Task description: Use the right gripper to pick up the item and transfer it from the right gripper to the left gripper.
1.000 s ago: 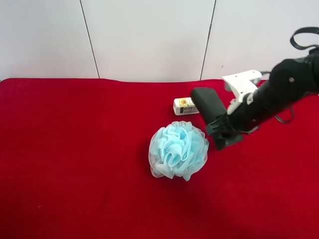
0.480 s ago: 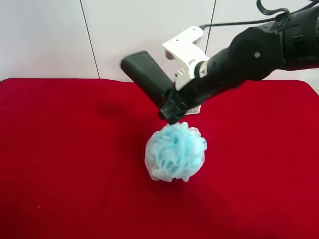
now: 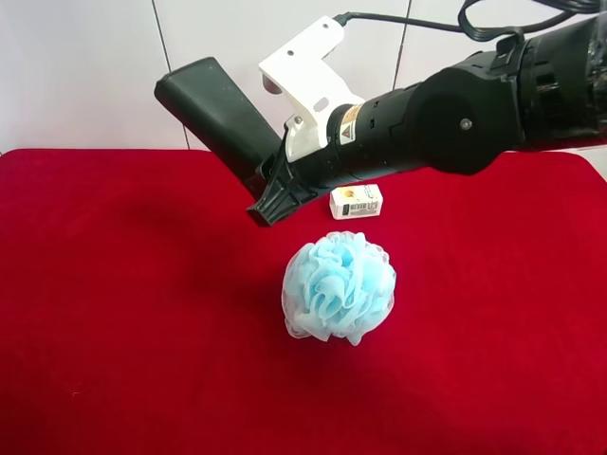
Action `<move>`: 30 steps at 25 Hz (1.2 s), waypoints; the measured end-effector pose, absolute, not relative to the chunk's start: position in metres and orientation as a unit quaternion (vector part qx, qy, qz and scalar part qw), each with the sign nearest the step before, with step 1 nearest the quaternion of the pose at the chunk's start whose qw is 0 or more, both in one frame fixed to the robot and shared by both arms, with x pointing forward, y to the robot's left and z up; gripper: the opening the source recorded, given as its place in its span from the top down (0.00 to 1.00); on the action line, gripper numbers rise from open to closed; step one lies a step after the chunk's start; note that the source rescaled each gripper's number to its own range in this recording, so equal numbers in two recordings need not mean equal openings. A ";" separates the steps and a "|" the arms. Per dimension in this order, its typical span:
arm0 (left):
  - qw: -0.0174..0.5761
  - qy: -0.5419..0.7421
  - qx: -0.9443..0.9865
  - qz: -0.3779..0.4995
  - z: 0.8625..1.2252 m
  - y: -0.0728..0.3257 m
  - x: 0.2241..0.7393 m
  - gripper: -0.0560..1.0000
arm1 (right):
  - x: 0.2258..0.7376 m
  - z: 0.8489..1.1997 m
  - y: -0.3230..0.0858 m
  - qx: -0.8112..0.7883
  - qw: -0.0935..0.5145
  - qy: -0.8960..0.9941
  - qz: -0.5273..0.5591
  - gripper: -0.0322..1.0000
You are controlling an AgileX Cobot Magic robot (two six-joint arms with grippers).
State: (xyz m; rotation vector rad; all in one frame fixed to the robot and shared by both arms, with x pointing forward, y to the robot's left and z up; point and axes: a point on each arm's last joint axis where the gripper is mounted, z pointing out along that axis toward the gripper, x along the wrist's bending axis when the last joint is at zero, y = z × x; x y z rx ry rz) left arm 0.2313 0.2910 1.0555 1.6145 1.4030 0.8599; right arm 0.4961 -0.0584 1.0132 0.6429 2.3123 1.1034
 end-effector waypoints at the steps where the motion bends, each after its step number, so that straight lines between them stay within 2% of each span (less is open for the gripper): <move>1: 0.406 0.556 0.640 0.341 1.055 0.291 0.231 0.00 | 0.496 1.014 -0.058 0.235 0.250 0.846 0.408 0.91; 10: 0.406 0.556 0.640 0.341 1.055 0.291 0.231 0.00 | 0.499 1.021 -0.055 0.231 0.269 0.825 0.439 0.93; 18: 0.420 0.568 0.627 0.328 1.056 0.290 0.231 0.00 | 0.472 1.026 -0.026 0.182 0.259 0.820 0.477 0.93; 25: 0.490 0.546 0.614 0.291 1.074 0.277 0.251 0.00 | 0.474 1.020 -0.022 0.180 0.259 0.820 0.478 0.94; 30: 0.508 0.527 0.629 0.262 1.083 0.269 0.291 0.00 | 0.478 1.001 -0.017 0.182 0.251 0.830 0.463 0.94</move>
